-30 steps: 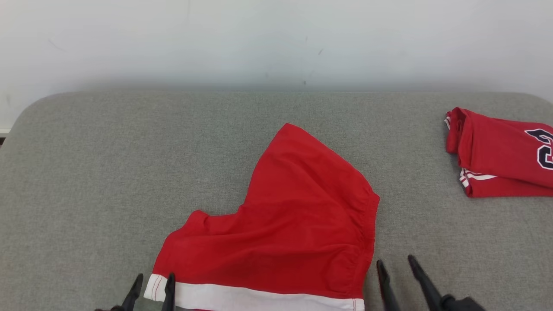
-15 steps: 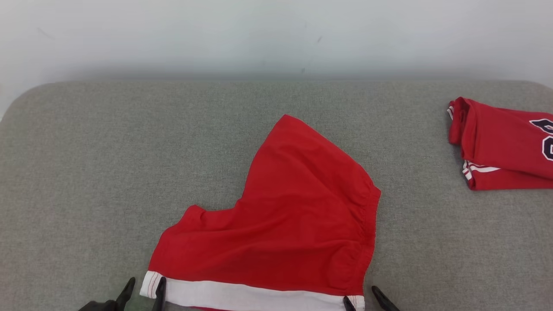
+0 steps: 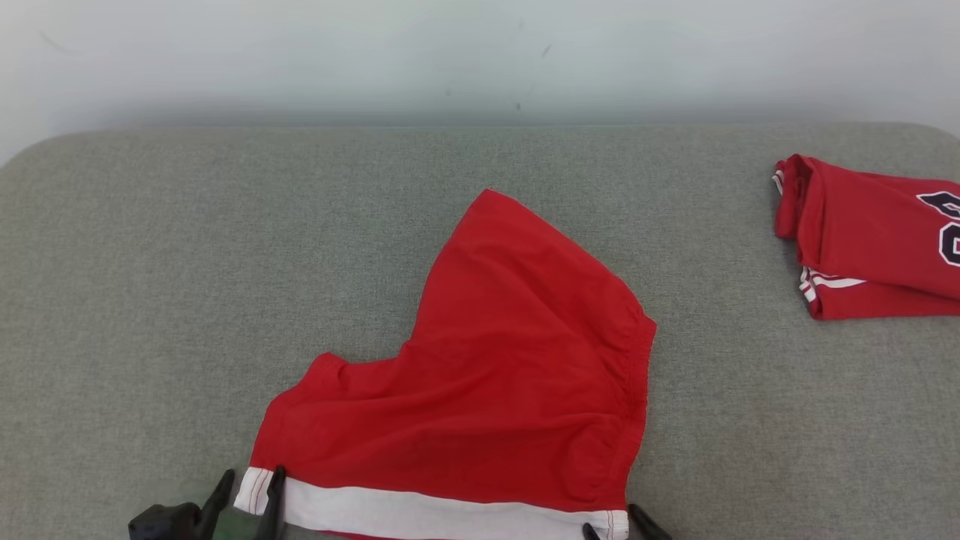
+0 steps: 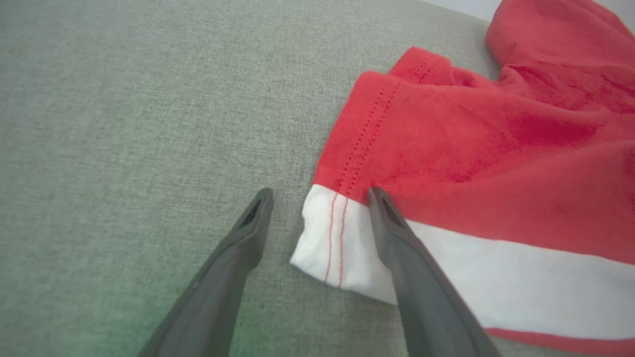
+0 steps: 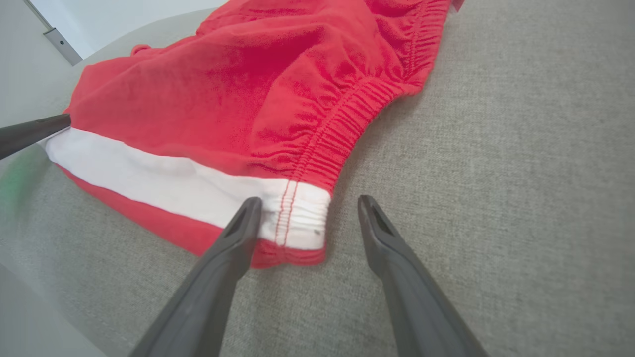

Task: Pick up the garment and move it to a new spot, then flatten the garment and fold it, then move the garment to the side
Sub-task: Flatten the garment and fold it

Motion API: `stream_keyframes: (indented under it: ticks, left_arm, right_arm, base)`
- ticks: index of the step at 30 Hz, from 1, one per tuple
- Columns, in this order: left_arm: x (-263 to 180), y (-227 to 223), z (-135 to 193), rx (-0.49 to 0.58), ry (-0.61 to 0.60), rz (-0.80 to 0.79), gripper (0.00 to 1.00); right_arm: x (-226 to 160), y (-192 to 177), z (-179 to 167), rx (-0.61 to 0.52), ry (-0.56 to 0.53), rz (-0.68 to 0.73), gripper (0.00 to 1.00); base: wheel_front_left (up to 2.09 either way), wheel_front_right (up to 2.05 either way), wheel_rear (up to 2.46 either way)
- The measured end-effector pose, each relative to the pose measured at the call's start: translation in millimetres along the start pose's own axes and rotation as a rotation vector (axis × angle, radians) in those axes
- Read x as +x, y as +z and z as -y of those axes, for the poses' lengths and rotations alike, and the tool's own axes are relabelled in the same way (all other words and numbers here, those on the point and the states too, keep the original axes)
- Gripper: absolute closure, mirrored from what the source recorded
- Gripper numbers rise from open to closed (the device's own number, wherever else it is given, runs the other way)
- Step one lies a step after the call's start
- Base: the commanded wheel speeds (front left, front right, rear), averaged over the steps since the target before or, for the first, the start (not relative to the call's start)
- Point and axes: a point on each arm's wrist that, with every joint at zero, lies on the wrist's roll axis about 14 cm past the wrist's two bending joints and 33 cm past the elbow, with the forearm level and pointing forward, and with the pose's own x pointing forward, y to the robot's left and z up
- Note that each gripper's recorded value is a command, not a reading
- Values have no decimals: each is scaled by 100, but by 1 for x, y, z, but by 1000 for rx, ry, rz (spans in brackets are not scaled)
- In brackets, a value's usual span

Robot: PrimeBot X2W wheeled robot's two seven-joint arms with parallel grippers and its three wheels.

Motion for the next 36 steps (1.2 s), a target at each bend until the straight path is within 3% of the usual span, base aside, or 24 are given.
stream_keyframes:
  ticks: [1,2,10,22,26,30,36]
  left_arm:
    - [1,0,2,-5,-5,-2,58]
    - [2,0,4,-6,-11,-2,100]
    - [-6,10,8,-19,-27,43,100]
    - [-25,58,28,-60,-75,231,100]
    - [-10,86,42,-59,-134,277,100]
    - [12,130,59,15,-220,317,100]
    - [55,211,73,27,-286,342,100]
  right_arm:
    - [0,-1,-1,-1,5,-3,100]
    - [0,-1,-2,-2,11,-3,100]
    - [-1,21,-5,14,18,71,100]
    - [-3,61,1,6,26,190,100]
    - [7,86,4,5,47,254,100]
    - [25,119,14,-30,74,314,100]
    - [71,203,39,-35,86,444,100]
  base:
    - [0,0,0]
    - [0,0,0]
    - [0,0,0]
    - [0,0,0]
    - [0,0,0]
    - [0,0,0]
    - [0,0,0]
